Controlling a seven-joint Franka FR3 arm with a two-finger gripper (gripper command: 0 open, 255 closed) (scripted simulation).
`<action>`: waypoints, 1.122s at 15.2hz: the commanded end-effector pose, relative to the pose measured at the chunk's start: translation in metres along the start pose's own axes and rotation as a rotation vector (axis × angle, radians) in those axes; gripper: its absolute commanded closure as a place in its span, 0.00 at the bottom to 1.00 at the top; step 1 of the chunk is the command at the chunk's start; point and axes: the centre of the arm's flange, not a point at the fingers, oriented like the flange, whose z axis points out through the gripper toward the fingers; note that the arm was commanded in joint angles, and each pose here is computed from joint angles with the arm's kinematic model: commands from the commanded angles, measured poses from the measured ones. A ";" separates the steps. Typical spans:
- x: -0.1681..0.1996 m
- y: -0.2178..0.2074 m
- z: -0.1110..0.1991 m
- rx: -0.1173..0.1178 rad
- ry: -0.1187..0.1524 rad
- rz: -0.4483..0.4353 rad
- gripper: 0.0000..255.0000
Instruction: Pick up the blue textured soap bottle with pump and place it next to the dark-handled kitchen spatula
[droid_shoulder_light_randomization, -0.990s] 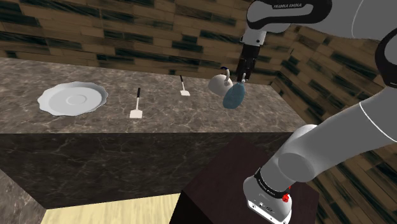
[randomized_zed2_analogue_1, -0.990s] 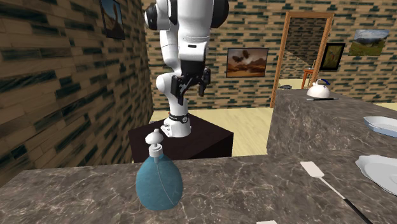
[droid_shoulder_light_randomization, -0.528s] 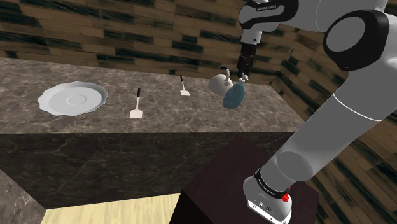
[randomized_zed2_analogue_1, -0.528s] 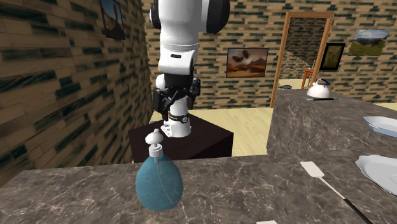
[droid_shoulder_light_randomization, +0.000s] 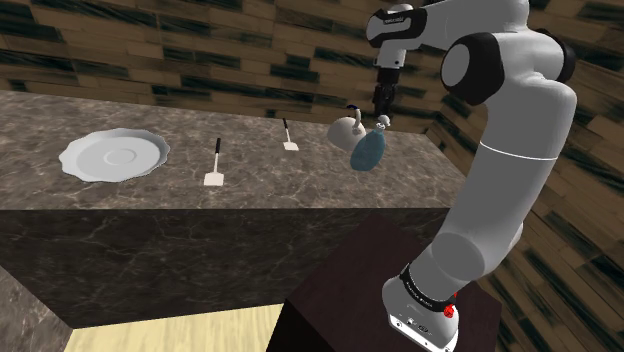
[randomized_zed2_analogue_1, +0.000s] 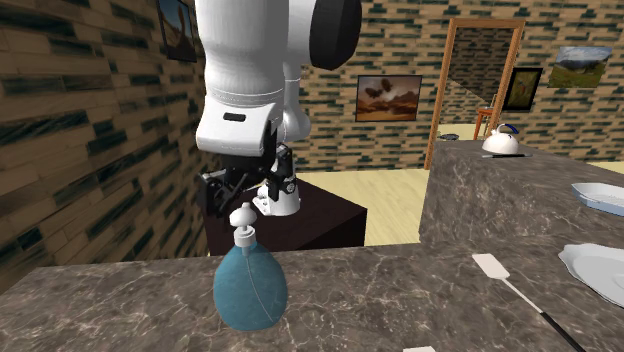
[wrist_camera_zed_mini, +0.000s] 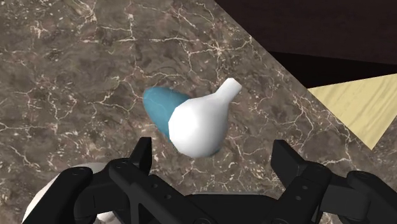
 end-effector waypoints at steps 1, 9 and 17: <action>0.005 0.009 0.004 -0.001 -0.003 -0.004 0.00; 0.005 0.009 0.039 -0.001 -0.003 -0.004 0.00; 0.005 0.009 0.039 -0.001 -0.003 -0.004 1.00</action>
